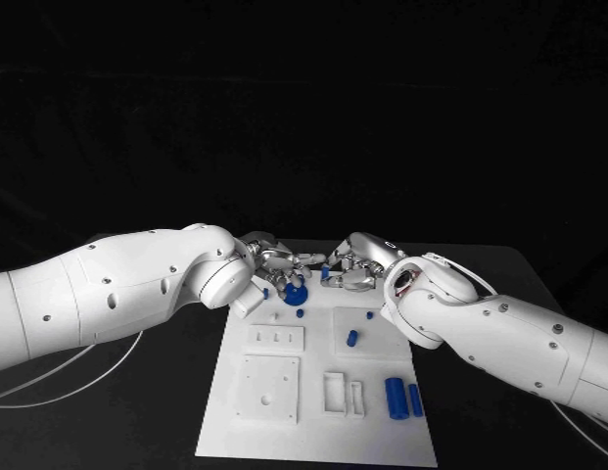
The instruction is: Assemble the parts on the task board
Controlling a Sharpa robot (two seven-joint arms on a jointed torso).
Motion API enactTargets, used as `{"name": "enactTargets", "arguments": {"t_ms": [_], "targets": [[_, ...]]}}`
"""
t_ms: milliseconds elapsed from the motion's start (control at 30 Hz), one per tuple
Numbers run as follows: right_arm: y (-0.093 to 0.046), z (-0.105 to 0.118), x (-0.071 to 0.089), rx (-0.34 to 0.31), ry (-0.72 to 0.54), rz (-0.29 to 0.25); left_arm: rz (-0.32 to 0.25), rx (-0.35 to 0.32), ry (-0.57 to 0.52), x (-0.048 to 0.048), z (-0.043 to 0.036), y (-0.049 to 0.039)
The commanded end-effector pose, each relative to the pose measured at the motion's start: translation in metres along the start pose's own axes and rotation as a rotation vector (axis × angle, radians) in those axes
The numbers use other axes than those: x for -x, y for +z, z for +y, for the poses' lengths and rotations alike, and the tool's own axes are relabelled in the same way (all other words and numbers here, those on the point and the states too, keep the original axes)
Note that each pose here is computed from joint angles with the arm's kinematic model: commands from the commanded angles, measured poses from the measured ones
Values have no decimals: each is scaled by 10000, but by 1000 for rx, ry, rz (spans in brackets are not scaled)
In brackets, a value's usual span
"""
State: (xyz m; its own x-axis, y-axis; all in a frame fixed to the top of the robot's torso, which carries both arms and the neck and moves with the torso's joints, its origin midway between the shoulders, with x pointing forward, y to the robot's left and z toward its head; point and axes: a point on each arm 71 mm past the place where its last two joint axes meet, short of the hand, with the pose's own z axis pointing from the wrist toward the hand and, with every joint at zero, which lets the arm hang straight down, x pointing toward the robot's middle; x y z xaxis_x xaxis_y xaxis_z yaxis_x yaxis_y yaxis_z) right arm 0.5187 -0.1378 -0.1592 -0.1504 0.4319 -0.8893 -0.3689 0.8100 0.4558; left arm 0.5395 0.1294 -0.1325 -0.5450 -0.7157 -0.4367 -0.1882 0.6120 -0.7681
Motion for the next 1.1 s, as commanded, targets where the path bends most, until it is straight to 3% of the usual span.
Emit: {"name": "enactTargets", "arguments": {"t_ms": [33, 667, 1100], "targets": [[-2, 49, -26, 7, -15, 19, -9, 17, 53, -4, -15, 2], [-15, 199, -63, 43, -5, 31, 12, 39, 179, -81, -40, 16], [-13, 242, -98, 52, -9, 51, 22, 47, 185, -109, -47, 17]]}}
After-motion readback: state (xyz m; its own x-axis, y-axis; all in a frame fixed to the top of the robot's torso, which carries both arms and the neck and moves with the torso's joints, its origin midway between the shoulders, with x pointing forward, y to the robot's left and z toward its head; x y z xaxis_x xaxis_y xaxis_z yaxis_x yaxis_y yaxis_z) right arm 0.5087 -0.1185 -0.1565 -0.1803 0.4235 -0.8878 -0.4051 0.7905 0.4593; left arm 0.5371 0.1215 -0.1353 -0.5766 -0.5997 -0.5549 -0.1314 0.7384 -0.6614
